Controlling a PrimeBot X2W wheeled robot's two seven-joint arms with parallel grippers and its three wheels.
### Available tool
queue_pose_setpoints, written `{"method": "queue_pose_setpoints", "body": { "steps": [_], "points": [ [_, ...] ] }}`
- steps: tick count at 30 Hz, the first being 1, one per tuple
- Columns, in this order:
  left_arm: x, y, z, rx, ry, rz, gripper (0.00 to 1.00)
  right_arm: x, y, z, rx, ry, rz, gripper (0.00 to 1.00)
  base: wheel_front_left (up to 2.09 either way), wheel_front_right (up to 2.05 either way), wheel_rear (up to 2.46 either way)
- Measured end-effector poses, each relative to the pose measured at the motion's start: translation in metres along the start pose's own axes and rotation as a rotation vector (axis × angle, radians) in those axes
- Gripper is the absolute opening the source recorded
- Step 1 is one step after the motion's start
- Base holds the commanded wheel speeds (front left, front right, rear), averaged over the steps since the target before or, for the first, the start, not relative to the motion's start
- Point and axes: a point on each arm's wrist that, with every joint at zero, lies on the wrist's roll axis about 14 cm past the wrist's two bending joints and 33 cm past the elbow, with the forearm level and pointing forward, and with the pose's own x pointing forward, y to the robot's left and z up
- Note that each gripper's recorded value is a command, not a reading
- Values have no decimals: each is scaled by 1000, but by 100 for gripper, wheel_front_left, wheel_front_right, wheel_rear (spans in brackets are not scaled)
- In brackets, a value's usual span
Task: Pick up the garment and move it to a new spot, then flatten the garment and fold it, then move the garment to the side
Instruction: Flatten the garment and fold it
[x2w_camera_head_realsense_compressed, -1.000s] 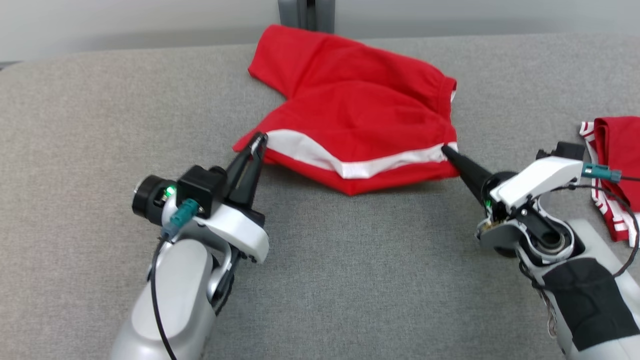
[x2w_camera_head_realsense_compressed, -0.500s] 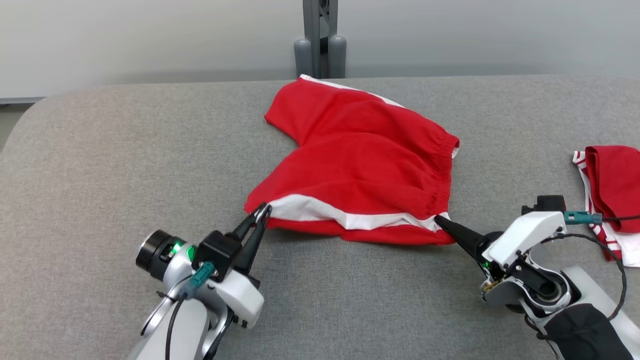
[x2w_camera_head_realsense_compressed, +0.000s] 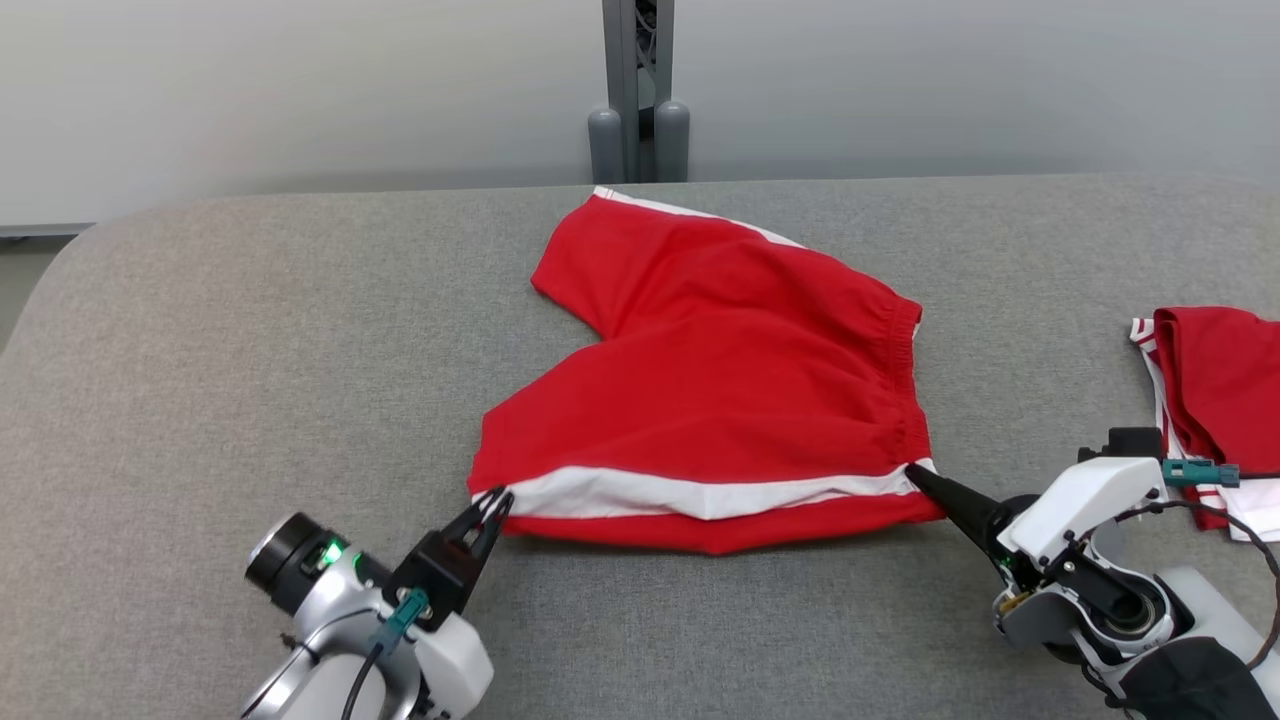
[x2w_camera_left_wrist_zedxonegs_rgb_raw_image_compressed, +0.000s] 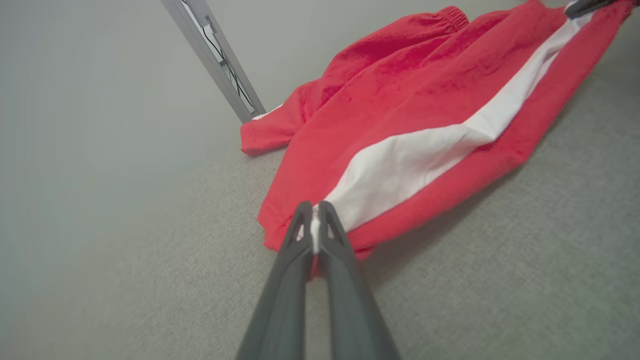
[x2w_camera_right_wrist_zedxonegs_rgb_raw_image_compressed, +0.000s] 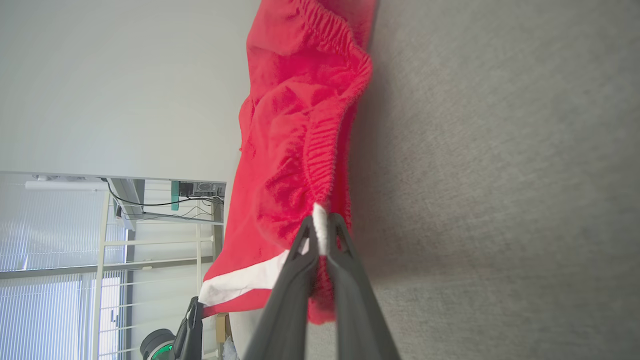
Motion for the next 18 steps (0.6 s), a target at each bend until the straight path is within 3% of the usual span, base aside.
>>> {"method": "queue_pose_setpoints", "body": {
  "steps": [18],
  "points": [
    [-31,-29,-44,101,142,-107,0,-26,-25,-18,-14,35,-67,0,0,0,0]
  ]
}}
